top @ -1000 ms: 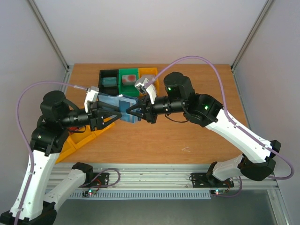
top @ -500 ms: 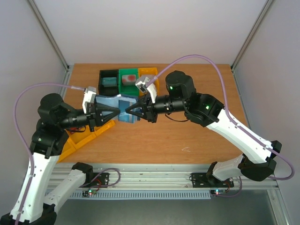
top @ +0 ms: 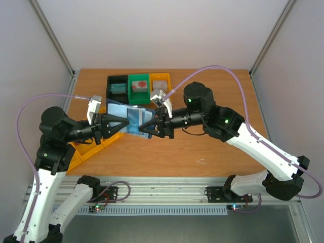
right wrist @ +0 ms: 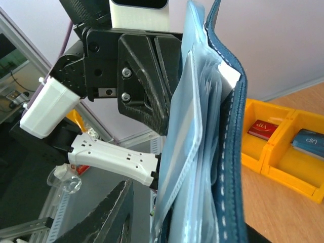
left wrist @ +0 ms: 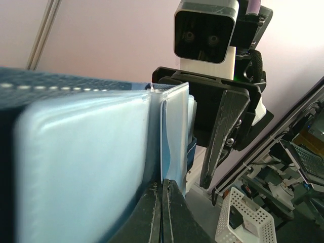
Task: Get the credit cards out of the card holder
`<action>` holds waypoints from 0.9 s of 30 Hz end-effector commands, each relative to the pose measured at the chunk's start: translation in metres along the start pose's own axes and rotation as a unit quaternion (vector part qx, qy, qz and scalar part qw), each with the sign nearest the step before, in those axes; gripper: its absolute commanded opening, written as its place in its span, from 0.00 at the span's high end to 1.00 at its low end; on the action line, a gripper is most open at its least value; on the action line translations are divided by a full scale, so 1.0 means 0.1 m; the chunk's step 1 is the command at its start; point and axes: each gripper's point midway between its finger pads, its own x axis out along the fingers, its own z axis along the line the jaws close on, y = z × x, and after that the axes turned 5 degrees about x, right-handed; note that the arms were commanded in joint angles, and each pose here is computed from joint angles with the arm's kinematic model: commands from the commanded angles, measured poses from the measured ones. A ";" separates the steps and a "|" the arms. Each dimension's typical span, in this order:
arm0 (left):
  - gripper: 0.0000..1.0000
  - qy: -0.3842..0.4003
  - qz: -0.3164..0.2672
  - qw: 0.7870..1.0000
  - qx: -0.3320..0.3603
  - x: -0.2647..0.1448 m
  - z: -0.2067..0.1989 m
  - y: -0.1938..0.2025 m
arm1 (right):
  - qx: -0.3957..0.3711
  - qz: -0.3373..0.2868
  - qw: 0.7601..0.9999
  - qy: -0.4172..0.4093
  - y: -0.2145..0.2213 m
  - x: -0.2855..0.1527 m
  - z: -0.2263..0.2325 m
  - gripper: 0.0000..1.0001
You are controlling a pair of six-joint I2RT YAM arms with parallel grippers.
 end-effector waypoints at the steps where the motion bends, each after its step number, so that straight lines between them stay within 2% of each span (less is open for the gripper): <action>1: 1.00 0.003 -0.028 0.999 0.016 -0.03 -0.02 -0.13 | -0.029 -0.012 0.999 -0.043 -0.06 -0.16 0.24 0.68; 6: 1.00 0.012 -0.027 0.999 0.022 -0.05 -0.06 -0.11 | -0.033 -0.012 0.999 -0.035 -0.04 -0.24 0.23 0.76; 11: 1.00 0.011 -0.022 0.999 0.033 -0.07 -0.09 -0.07 | -0.030 -0.009 0.999 -0.032 -0.02 -0.26 0.23 0.95; 13: 1.00 0.008 -0.020 0.999 0.036 -0.08 -0.11 -0.06 | -0.028 -0.008 0.999 -0.026 -0.01 -0.28 0.21 0.99; 27: 1.00 -0.045 -0.006 0.996 0.080 -0.12 0.01 0.01 | -0.006 -0.022 0.999 0.040 0.08 -0.61 0.02 0.99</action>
